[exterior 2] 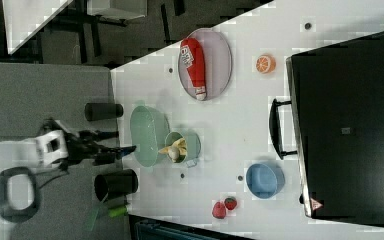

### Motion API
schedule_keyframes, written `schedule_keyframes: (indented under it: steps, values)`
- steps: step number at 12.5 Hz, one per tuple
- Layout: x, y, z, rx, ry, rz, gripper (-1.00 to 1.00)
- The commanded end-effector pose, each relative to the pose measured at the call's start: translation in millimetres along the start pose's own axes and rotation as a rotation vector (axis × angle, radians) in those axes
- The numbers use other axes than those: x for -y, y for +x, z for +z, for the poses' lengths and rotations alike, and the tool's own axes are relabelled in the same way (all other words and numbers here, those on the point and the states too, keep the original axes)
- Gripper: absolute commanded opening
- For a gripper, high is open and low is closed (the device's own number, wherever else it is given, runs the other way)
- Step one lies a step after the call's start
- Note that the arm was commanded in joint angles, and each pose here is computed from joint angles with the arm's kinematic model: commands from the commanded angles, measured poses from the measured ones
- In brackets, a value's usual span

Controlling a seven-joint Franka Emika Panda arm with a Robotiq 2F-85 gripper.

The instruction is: Pick Banana and place it in mug.

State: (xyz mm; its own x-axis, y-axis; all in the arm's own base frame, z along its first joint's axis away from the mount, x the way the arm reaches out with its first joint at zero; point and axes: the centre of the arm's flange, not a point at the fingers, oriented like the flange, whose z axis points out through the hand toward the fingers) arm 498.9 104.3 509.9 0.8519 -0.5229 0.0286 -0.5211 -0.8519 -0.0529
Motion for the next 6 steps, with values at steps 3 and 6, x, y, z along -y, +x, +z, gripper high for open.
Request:
schedule_keyframes:
  steps: [3, 6]
  values:
    - [-117, 68, -85, -0.017, -0.027, 0.25, 1.0]
    - [-143, 72, -94, 0.033, -0.05, 0.298, 1.0]
